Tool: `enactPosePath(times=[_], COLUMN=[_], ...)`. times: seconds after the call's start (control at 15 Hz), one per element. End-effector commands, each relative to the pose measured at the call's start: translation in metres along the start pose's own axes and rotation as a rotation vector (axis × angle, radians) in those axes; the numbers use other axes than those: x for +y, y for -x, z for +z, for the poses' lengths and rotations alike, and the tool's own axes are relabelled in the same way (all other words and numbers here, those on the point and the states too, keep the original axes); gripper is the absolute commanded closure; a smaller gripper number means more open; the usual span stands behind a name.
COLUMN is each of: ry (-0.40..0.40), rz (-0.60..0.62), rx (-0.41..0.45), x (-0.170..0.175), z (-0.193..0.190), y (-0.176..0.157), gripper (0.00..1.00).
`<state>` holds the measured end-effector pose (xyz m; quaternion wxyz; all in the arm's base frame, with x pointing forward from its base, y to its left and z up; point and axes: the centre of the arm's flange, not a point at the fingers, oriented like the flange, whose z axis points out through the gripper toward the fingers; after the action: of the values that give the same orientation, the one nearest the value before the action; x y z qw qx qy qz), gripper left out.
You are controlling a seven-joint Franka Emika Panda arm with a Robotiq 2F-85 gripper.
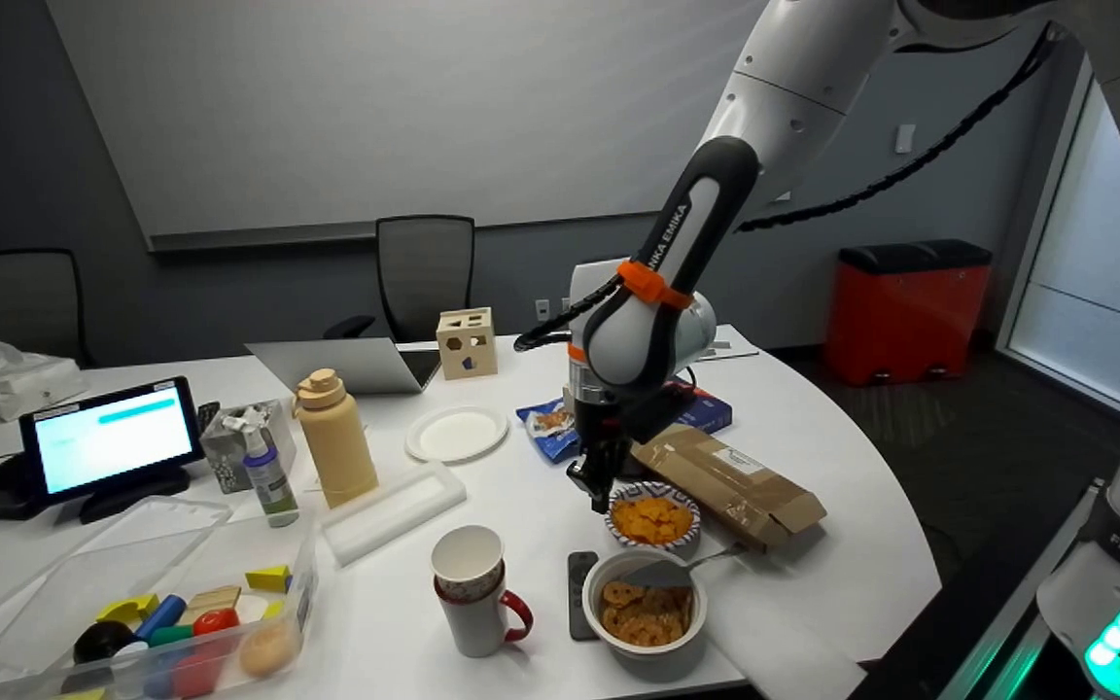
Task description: Press one button on the black remote control.
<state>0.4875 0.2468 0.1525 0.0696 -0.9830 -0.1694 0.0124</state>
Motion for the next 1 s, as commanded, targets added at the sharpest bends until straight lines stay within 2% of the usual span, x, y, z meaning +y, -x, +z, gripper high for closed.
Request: enactPosePath(times=[0.0,0.2,0.67,0.93], ry=[-0.004,-0.015,0.034,0.034], rz=[-0.009,-0.016,-0.041,-0.043], rx=[-0.013,-0.014,0.009,0.035], x=[-0.003,-0.008,-0.006,-0.008], z=[0.010,0.017,0.047,0.063], y=[0.001,0.003,0.000,-0.003], gripper=[1.00,1.00,1.00,1.00])
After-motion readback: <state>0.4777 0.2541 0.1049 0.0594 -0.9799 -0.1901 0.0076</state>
